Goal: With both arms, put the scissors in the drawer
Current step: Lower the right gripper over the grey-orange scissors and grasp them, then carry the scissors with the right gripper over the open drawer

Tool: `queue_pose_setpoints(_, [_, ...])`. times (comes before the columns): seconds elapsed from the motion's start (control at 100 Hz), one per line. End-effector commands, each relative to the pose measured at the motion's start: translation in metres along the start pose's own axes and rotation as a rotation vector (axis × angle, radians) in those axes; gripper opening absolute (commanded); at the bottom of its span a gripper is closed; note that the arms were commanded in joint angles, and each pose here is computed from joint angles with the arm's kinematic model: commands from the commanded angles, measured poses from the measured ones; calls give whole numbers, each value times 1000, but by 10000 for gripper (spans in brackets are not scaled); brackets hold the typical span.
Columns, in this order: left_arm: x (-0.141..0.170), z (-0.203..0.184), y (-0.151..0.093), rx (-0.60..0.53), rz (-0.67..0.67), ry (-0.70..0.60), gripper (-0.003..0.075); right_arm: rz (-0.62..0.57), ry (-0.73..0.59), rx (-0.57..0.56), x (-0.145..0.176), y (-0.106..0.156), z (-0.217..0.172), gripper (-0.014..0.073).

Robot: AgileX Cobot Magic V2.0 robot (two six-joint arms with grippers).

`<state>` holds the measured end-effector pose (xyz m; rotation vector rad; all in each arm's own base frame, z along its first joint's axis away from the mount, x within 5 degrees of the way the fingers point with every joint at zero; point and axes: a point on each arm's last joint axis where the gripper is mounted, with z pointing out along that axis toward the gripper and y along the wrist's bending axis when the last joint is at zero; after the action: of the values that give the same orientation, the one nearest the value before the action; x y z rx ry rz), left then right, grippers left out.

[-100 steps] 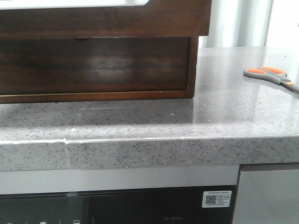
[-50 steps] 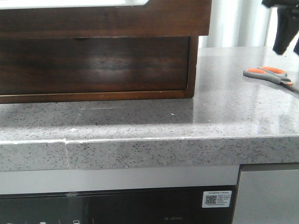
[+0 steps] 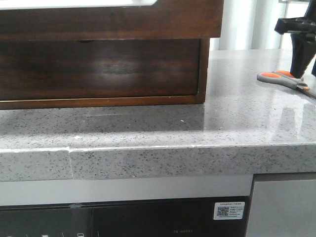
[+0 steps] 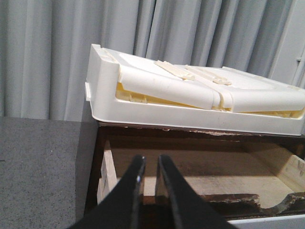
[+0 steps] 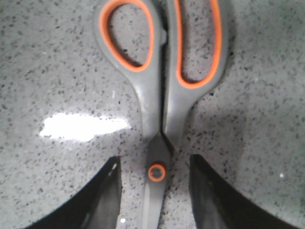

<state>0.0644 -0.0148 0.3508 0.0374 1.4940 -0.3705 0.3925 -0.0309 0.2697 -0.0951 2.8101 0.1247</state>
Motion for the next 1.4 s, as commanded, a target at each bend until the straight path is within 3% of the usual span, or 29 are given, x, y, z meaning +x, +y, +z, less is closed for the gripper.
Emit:
queue_pose_setpoints(0.0, [-15, -1, -5, 39, -27, -69, 4, -8, -104, 23, -9, 1, -24, 251])
queue_pose_setpoints(0.25, [-15, -1, -5, 39, -27, -69, 4, -6, -130, 30, -14, -1, -17, 251])
queue_pose_setpoints(0.45, [-15, -1, -5, 41, -33, -71, 4, -4, -43, 12, -17, -4, 1, 251])
queue_pose_setpoints(0.71, [-15, -1, -5, 41, -33, -71, 4, -3, -22, 8, -18, -4, 7, 248])
queue_pose_setpoints(0.81, [-15, -1, -5, 41, -33, -71, 4, -3, -18, 7, -18, -4, 7, 169])
queue_pose_setpoints(0.97, [-15, -1, -5, 41, -29, -71, 4, -3, -14, 6, -17, -4, 7, -125])
queue_pose_setpoints(1.18, [-15, -1, -5, 41, -29, -71, 4, -6, -50, 10, -18, -2, -7, -124])
queue_pose_setpoints(1.39, [-15, -1, -5, 39, -29, -67, 4, -49, -248, 37, -15, 7, -72, -124])
